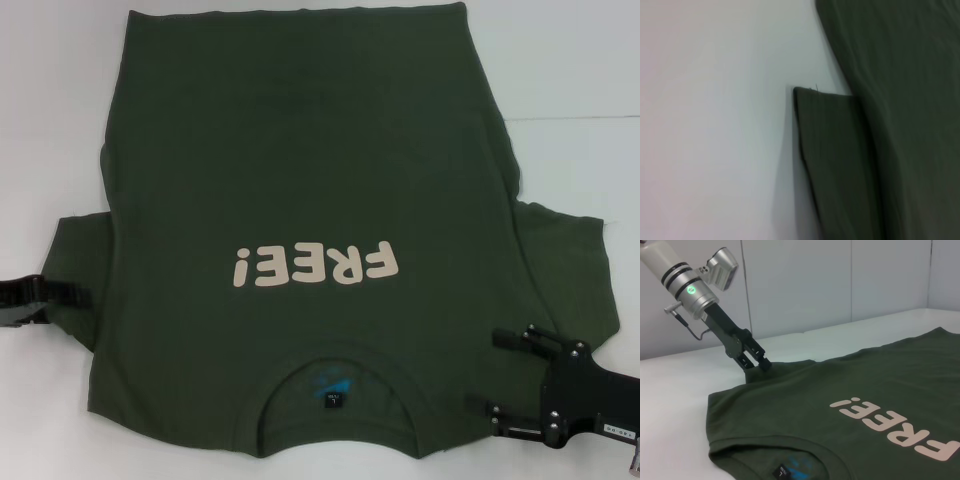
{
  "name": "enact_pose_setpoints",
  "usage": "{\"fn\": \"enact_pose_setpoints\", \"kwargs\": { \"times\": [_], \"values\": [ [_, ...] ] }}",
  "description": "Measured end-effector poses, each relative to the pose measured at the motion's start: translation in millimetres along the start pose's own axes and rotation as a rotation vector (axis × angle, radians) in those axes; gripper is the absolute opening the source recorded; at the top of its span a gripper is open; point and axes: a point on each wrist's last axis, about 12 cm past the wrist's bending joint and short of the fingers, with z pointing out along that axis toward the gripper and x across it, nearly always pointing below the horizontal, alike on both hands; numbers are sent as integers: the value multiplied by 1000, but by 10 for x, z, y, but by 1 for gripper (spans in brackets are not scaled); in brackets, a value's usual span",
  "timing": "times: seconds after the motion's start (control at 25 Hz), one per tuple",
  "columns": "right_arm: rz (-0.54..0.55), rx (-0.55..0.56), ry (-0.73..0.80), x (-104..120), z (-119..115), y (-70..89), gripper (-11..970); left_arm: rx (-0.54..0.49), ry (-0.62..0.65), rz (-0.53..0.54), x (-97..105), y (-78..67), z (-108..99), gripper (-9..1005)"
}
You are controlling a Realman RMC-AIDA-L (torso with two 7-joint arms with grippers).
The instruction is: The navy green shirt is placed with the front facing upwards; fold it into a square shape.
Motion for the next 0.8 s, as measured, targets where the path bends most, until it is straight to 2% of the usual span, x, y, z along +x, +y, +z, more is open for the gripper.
{"fn": "enact_pose_setpoints", "kwargs": {
  "times": [0.52, 0.72, 0.8],
  "values": [
    [1, 1, -1, 3, -5, 3, 928, -18, -12, -16, -2, 21, 1, 545],
    [0, -1, -2, -4, 1, -1, 928, -16, -17, -18, -10, 20, -5, 343],
    [0, 0, -3, -5, 0, -2, 928, -20, -26, -13, -36, 22, -31, 130]
  ]
}}
